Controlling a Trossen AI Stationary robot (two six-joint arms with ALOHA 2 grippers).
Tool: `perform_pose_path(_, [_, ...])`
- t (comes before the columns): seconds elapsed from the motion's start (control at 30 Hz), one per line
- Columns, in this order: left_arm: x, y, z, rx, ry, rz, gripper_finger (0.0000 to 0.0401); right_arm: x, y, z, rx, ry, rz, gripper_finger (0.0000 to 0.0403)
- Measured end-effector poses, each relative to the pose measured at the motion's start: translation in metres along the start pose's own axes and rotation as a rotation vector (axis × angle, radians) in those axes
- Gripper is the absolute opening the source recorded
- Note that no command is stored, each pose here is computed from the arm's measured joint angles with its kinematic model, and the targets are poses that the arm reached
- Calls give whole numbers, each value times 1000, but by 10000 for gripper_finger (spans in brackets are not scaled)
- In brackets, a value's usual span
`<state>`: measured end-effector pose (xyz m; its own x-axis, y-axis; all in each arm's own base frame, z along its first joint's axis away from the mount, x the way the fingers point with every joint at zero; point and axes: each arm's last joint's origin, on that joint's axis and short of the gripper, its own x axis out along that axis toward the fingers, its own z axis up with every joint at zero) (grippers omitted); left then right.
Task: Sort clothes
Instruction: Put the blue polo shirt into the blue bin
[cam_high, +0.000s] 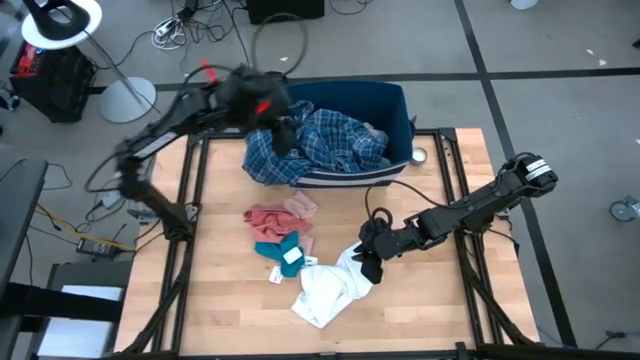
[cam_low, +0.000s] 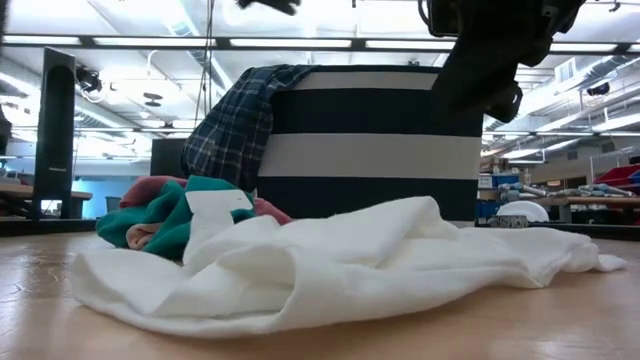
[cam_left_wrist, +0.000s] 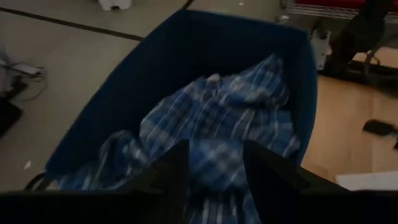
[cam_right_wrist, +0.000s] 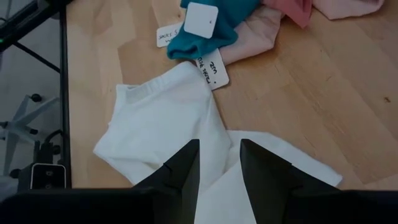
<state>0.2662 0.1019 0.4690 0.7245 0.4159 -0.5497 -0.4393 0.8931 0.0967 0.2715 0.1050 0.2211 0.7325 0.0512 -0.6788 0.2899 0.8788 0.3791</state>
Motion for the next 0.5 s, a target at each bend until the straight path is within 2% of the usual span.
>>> perform_pose_path(0.17, [-12,1,-62,-87,-75,11,157,1,-1,3,11,-14,3,116])
perform_pose_path(0.37, [-7,-1,-141,-156,-131,13,156,1,-2,7,27,-37,13,116])
perform_pose_path(0.5, [-3,0,-177,-202,-129,69,156,1,-2,8,28,-40,16,116])
